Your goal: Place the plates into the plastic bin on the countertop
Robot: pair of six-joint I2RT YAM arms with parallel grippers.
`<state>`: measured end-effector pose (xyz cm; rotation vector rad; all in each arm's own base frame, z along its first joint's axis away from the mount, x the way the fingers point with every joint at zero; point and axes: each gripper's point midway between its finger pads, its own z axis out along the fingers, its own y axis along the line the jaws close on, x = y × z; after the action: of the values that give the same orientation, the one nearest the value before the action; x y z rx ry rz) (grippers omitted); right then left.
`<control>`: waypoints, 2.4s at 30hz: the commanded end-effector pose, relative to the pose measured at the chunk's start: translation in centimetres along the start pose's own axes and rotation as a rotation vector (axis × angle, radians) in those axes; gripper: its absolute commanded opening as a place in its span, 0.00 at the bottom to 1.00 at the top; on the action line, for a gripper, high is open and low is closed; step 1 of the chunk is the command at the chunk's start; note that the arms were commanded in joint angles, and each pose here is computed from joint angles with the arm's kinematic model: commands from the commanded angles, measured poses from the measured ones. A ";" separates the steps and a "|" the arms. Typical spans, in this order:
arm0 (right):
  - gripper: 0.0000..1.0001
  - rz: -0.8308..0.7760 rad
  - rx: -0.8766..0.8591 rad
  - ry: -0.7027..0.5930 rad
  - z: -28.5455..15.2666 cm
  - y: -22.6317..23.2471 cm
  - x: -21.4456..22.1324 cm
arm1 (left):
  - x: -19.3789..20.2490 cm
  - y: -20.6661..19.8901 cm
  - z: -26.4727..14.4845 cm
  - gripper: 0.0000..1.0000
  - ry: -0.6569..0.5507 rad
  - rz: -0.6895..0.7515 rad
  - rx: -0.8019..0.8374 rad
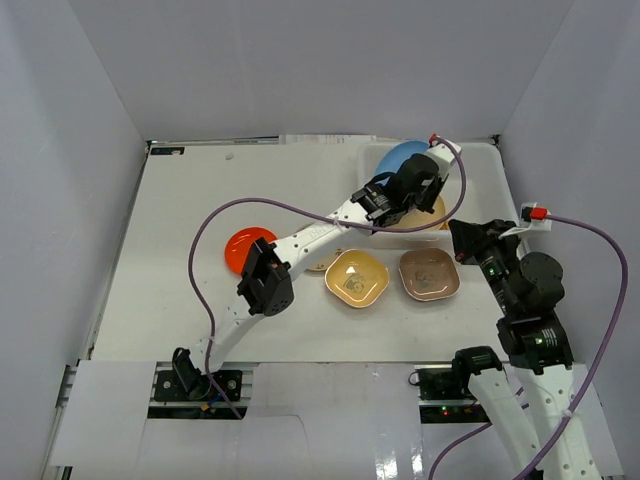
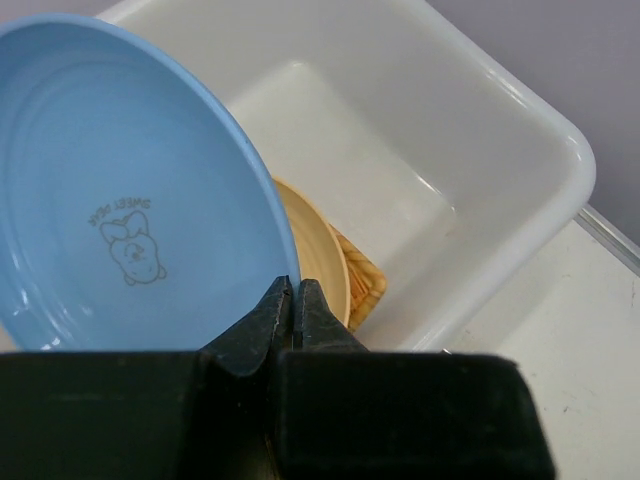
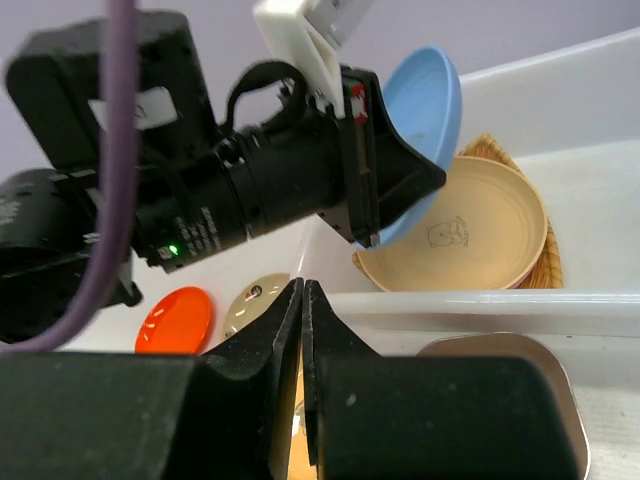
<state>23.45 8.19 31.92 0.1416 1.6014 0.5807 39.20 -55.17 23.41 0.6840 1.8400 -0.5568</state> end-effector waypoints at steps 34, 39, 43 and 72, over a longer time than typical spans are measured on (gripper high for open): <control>0.32 -0.189 -0.446 0.614 1.0 9.5 17.0 | 8.8 22.0 -29.1 0.79 0.009 -0.533 -0.436; 0.54 -0.413 -0.351 0.724 1.8 10.7 21.3 | 16.9 23.8 -34.4 0.70 0.018 -0.715 -0.564; 0.69 -0.499 -0.360 0.860 1.4 9.9 26.1 | 20.6 22.3 -34.6 0.69 0.049 -0.781 -0.515; 0.08 -0.565 -0.420 0.646 3.6 16.9 17.7 | 23.9 20.2 -32.1 0.68 0.058 -0.869 -0.388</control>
<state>18.04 31.29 15.45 -0.9895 2.1547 0.5380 24.60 -12.59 10.42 -0.4529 2.1788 -0.5547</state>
